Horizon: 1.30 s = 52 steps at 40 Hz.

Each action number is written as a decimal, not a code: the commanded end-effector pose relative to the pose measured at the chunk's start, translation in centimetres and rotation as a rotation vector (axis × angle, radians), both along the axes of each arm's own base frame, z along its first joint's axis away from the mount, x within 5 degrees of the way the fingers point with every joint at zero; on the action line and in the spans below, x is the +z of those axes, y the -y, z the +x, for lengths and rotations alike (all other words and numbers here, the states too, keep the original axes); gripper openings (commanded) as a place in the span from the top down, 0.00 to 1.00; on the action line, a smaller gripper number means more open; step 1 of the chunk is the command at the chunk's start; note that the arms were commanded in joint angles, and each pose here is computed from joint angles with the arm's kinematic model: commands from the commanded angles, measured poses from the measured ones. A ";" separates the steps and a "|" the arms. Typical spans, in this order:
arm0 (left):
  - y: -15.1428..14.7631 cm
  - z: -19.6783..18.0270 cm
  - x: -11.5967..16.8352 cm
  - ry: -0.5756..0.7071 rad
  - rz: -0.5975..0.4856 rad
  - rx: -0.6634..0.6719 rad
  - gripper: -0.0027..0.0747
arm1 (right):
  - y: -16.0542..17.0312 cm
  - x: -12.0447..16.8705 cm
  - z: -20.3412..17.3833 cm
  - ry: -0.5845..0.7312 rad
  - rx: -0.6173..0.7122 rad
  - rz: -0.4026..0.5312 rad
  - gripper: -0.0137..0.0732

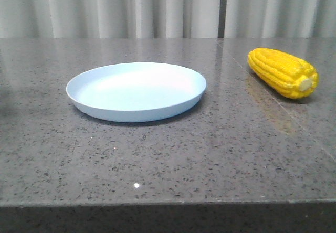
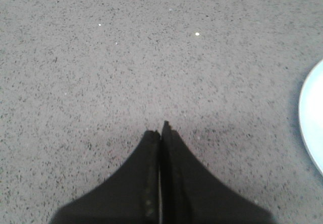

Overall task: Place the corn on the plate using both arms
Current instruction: 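Move the right gripper over the yellow corn cob and grasp it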

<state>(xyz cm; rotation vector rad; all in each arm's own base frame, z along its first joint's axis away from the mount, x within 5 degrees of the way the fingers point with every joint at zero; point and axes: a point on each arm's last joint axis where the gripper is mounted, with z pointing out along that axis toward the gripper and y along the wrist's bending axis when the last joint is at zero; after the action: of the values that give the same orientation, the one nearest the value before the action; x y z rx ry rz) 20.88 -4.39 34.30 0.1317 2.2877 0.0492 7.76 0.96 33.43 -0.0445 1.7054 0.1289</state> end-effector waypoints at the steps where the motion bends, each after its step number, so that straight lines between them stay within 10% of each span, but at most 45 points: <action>1: -0.5 -2.2 1.3 0.181 -0.059 -0.032 0.99 | 0.2 1.7 0.1 0.096 -0.019 0.011 0.16; 23: -4.0 -15.2 -4.1 0.594 -0.095 -0.118 0.99 | 0.1 1.7 0.1 0.096 -0.018 0.011 0.16; 44: -4.5 -16.7 -4.3 0.670 -0.113 -0.115 0.99 | 0.1 1.6 0.7 0.071 -0.018 0.011 0.16; 52: -4.5 -16.7 -4.3 0.670 -0.113 -0.115 0.99 | -0.3 2.4 5.7 -0.163 0.002 -0.003 0.16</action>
<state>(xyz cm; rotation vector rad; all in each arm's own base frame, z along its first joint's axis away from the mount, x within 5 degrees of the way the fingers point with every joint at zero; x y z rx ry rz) 4.20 0.24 28.61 0.1473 1.6969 -0.0734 10.99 1.21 34.02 -0.0526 1.8669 0.1352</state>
